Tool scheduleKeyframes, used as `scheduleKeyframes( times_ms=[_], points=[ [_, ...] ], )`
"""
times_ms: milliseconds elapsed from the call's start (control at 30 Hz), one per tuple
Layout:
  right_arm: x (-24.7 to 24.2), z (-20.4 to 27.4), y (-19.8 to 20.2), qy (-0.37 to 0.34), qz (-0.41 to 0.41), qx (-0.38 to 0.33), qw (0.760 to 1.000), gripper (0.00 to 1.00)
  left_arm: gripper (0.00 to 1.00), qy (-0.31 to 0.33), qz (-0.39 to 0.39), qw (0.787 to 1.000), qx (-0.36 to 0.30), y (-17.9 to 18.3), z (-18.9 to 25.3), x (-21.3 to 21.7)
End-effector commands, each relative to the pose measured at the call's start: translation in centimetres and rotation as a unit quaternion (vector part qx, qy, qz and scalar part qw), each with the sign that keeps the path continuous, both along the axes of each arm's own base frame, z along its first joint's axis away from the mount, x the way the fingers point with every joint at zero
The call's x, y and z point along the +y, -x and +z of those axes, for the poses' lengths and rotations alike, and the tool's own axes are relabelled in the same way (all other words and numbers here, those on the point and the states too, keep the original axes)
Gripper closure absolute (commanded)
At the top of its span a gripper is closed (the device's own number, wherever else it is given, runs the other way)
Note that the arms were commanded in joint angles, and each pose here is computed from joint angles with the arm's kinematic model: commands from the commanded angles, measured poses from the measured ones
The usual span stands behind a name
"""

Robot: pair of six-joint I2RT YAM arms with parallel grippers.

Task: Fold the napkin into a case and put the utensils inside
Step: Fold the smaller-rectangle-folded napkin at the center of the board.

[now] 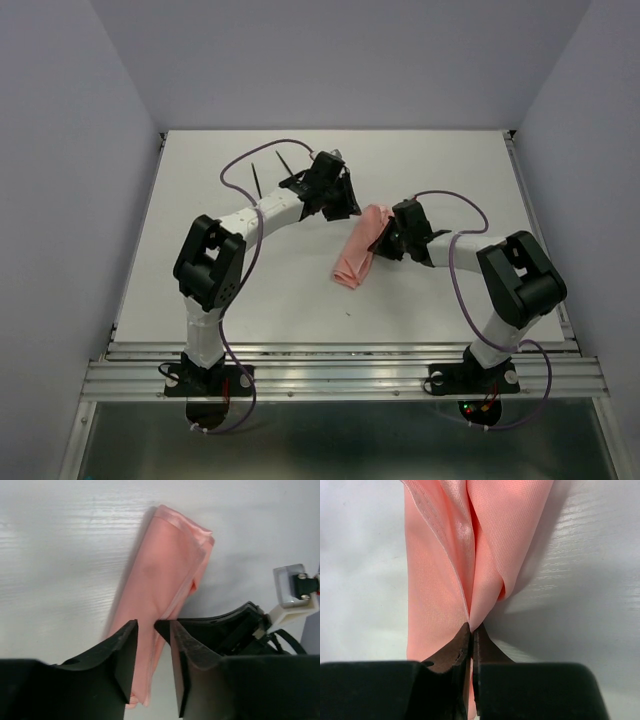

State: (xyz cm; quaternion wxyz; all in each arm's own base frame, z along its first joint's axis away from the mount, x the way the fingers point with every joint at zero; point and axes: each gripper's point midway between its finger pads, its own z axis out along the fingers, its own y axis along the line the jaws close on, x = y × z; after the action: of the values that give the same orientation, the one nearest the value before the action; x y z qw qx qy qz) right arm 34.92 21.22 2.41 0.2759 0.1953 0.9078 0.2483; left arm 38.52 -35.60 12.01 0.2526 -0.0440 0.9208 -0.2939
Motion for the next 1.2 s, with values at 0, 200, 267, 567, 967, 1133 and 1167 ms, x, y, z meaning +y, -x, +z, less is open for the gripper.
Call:
scheduleKeyframes(
  times_ms=[0, 200, 267, 567, 967, 1133, 1167],
  points=[
    [-1.0, -0.4, 1.2, 0.026, 0.019, 0.010, 0.999, 0.99, 0.60, -0.072, 0.015, 0.997, -0.007, 1.0, -2.4, 3.2],
    [-0.9, -0.1, 1.3, 0.027, 0.029, 0.008, 0.999, 0.99, 0.84, -0.104, 0.008, 0.994, 0.014, 2.5, -5.6, 4.4],
    [-0.8, 0.0, 1.3, 0.027, 0.031, 0.008, 0.999, 0.98, 0.88, -0.114, 0.006, 0.993, 0.022, 3.1, -6.7, 4.8],
    [-0.3, 0.9, 1.1, 0.012, 0.031, 0.005, 0.999, 0.46, 0.95, -0.123, -0.037, 0.990, 0.052, 5.3, -9.2, 4.1],
    [-0.2, 1.2, 3.7, -0.018, 0.034, 0.037, 0.999, 0.29, 0.96, -0.112, -0.060, 0.990, 0.054, 6.0, -9.0, 2.8],
    [0.2, 0.6, 4.5, -0.031, 0.044, 0.047, 0.997, 0.30, 0.97, -0.105, -0.071, 0.990, 0.055, 6.6, -8.6, 1.8],
    [0.2, 0.5, 4.6, -0.032, 0.044, 0.050, 0.997, 0.30, 0.97, -0.105, -0.072, 0.990, 0.057, 6.7, -8.7, 1.7]
  ],
)
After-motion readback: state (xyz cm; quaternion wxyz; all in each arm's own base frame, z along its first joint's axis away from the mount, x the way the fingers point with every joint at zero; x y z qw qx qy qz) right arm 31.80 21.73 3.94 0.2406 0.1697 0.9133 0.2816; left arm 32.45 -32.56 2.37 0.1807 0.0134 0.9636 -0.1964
